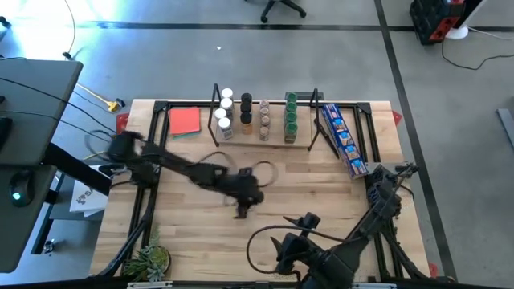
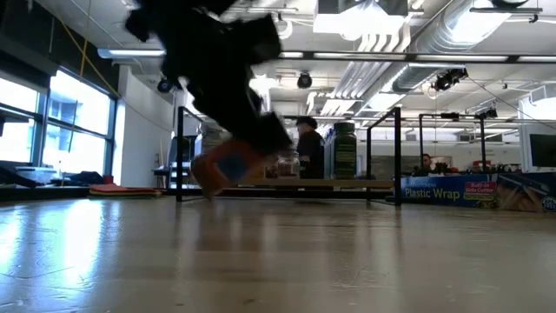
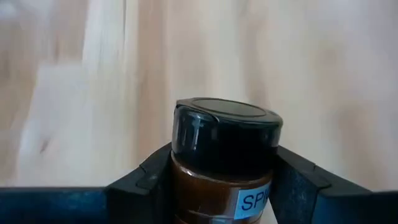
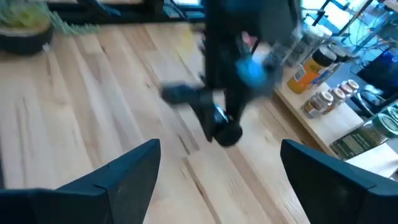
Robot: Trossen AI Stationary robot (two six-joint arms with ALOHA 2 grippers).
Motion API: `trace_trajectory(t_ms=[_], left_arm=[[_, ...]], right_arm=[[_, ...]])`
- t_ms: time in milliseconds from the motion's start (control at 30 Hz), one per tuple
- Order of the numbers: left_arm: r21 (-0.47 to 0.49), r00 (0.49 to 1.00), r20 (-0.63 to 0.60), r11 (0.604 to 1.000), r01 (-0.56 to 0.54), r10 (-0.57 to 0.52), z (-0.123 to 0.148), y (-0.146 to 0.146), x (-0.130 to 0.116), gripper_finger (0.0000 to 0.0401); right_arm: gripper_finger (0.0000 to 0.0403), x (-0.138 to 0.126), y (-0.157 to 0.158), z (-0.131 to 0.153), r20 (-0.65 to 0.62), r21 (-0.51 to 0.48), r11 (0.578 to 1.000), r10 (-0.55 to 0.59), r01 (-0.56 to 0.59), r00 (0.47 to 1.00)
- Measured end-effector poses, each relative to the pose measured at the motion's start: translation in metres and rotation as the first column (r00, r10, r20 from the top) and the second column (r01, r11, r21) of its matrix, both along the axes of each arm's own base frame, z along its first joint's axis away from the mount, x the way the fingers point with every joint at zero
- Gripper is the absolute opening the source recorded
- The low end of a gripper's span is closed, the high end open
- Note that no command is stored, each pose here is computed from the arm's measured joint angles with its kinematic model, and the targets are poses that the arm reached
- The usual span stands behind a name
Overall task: Shelf spices
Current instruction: Put the black seasoning bottle on the shelf aligned with the other black seasoning bottle
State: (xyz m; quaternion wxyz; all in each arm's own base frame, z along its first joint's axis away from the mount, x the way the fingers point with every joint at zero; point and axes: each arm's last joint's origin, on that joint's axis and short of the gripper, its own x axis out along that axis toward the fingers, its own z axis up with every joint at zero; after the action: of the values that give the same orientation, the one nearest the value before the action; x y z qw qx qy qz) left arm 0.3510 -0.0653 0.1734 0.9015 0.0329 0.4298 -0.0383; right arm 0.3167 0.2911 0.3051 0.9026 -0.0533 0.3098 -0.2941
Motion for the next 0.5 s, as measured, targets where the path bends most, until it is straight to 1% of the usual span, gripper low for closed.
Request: trace_trajectory(t_ms=[33,100,167,233,300,367,467,500], left_arm=[[-0.039,0.996,0.088,0.999,-0.007,0.011,0.001,-0.002,-0.012,0.0183],[-0.130,0.967,0.249,0.991,-0.019,0.051,-0.003,-0.004,-0.036,0.0183],[-0.212,0.920,0.377,0.977,-0.026,0.106,-0.016,-0.003,-0.061,0.0183],[-0.289,0.859,0.482,0.957,-0.026,0.169,-0.028,-0.002,-0.083,0.0183],[-0.322,0.808,0.542,0.945,-0.055,0.231,-0.039,0.000,-0.102,0.0183],[-0.313,0.774,0.568,0.943,-0.112,0.281,-0.050,0.003,-0.118,0.0183],[-0.305,0.721,0.600,0.932,-0.195,0.347,-0.055,0.007,-0.129,0.0183],[-0.297,0.720,0.598,0.932,-0.208,0.351,-0.057,0.007,-0.131,0.0183]], right_arm=[[0.0327,0.002,-0.001,-0.002,-0.008,0.001,1.000,-0.003,0.003,1.000],[0.0327,0.008,-0.004,-0.006,-0.027,0.006,1.000,-0.014,0.014,1.000],[0.0327,0.012,-0.008,-0.008,-0.046,0.016,1.000,-0.023,0.024,0.999],[0.0327,0.019,-0.014,-0.008,-0.064,0.017,0.999,-0.029,0.030,0.998],[0.0327,0.025,-0.020,-0.008,-0.075,0.003,1.000,-0.024,0.025,0.997],[0.0327,0.031,-0.026,-0.008,-0.086,-0.008,1.000,-0.025,0.025,0.996],[0.0327,0.040,-0.035,-0.008,-0.096,-0.002,0.999,-0.034,0.034,0.995],[0.0327,0.042,-0.037,-0.008,-0.104,0.000,0.999,-0.032,0.032,0.994]])
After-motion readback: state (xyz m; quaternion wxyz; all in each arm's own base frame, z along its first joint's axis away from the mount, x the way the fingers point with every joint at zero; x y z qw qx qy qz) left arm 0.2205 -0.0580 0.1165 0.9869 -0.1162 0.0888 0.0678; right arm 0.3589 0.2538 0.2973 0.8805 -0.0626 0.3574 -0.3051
